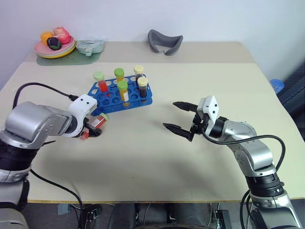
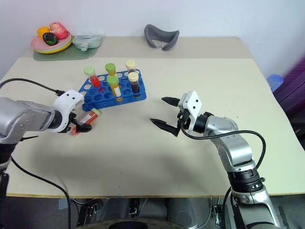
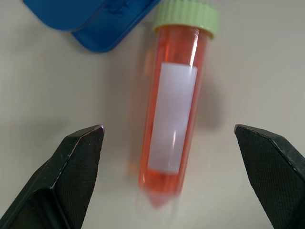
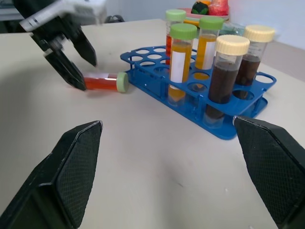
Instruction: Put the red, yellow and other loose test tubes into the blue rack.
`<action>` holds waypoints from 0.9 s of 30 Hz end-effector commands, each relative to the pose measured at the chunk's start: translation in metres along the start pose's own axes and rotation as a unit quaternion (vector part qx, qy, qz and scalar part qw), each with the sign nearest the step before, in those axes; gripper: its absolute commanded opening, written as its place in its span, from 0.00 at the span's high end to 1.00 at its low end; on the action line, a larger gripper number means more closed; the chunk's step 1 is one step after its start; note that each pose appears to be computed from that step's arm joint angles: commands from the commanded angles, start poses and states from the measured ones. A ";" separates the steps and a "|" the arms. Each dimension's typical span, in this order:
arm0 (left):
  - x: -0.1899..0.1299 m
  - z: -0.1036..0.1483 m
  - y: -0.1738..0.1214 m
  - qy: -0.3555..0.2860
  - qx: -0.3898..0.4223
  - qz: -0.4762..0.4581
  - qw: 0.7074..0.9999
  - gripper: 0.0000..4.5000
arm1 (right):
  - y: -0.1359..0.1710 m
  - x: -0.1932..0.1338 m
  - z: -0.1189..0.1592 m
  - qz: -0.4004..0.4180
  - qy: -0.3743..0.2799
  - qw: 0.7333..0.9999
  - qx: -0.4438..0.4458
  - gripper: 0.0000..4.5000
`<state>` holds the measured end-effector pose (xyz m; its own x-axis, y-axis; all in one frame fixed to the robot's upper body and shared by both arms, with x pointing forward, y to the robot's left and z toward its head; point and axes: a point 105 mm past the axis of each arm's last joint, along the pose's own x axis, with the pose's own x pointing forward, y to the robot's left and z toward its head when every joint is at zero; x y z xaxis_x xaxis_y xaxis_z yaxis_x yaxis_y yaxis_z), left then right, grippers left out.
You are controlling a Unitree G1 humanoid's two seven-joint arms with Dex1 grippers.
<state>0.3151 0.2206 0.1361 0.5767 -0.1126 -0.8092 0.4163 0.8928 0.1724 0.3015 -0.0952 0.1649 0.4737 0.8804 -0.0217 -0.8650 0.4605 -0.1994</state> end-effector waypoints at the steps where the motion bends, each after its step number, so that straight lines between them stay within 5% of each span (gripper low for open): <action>1: 0.002 0.007 0.010 0.015 -0.001 0.033 0.999 0.01 | 0.003 0.002 0.012 0.003 -0.020 1.000 -0.018 0.00; 17: 0.018 0.004 0.020 0.050 -0.040 0.036 0.997 0.01 | 0.004 0.004 0.012 -0.004 -0.023 1.000 -0.016 0.00; 20: 0.018 0.004 0.020 0.049 -0.038 0.036 0.997 0.17 | 0.004 0.004 0.012 -0.004 -0.024 1.000 -0.016 0.00; 22: 0.017 0.004 0.021 0.049 -0.041 0.038 0.997 0.39 | 0.004 0.004 0.013 -0.004 -0.024 1.000 -0.016 0.00; 27: 0.017 0.003 0.021 0.047 -0.045 0.036 0.997 0.39 | 0.003 0.005 0.013 -0.002 -0.023 1.000 -0.017 0.00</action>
<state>0.3368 0.2262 0.1287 0.5306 -0.0580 -0.8456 0.3431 0.9270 0.1517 0.3024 -0.0928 0.1641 0.4884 0.8725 -0.0120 -0.8575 0.4773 -0.1922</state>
